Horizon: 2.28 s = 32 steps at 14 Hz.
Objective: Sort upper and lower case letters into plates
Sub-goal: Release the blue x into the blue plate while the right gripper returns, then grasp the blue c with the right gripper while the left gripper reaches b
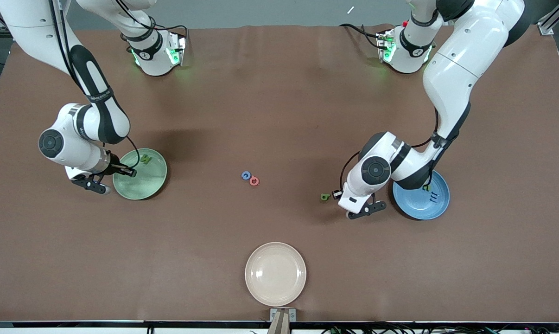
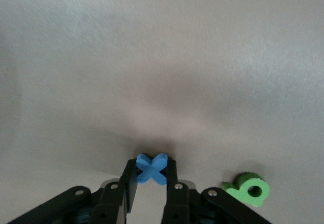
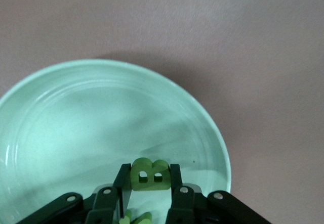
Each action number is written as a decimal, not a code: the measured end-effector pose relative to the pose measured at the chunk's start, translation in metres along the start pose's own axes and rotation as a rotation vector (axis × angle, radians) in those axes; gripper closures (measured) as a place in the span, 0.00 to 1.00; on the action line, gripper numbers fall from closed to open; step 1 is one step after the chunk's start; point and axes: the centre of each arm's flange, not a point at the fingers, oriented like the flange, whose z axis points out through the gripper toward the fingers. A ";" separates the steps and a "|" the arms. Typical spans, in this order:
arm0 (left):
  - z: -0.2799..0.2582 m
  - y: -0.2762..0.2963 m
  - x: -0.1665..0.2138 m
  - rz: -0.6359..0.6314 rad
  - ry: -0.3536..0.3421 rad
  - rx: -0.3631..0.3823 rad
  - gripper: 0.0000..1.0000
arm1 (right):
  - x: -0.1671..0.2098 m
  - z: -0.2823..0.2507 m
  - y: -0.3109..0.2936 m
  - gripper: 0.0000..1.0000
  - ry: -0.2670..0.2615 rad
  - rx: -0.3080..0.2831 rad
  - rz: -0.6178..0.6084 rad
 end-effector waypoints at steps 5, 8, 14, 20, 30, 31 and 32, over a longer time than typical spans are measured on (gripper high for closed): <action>-0.056 -0.035 0.012 0.069 0.031 0.072 0.73 | -0.006 0.011 0.000 0.65 -0.023 -0.007 -0.003; -0.078 -0.087 0.016 0.134 0.022 0.094 0.73 | -0.007 0.014 0.000 0.65 -0.031 -0.010 -0.003; -0.057 -0.208 0.047 0.233 -0.054 0.079 0.73 | 0.000 -0.004 -0.015 0.12 -0.080 -0.008 -0.014; -0.016 -0.235 0.053 0.299 -0.055 0.079 0.73 | -0.006 -0.077 -0.153 0.00 -0.055 -0.001 0.131; -0.001 -0.230 0.052 0.326 -0.060 0.062 0.58 | -0.079 0.014 -0.334 0.00 0.058 0.040 0.375; -0.006 -0.230 0.054 0.337 -0.052 0.064 0.49 | -0.085 0.021 -0.344 0.00 0.062 0.041 0.395; -0.016 -0.230 0.056 0.348 -0.046 0.073 0.38 | -0.091 0.024 -0.355 0.00 0.065 0.043 0.409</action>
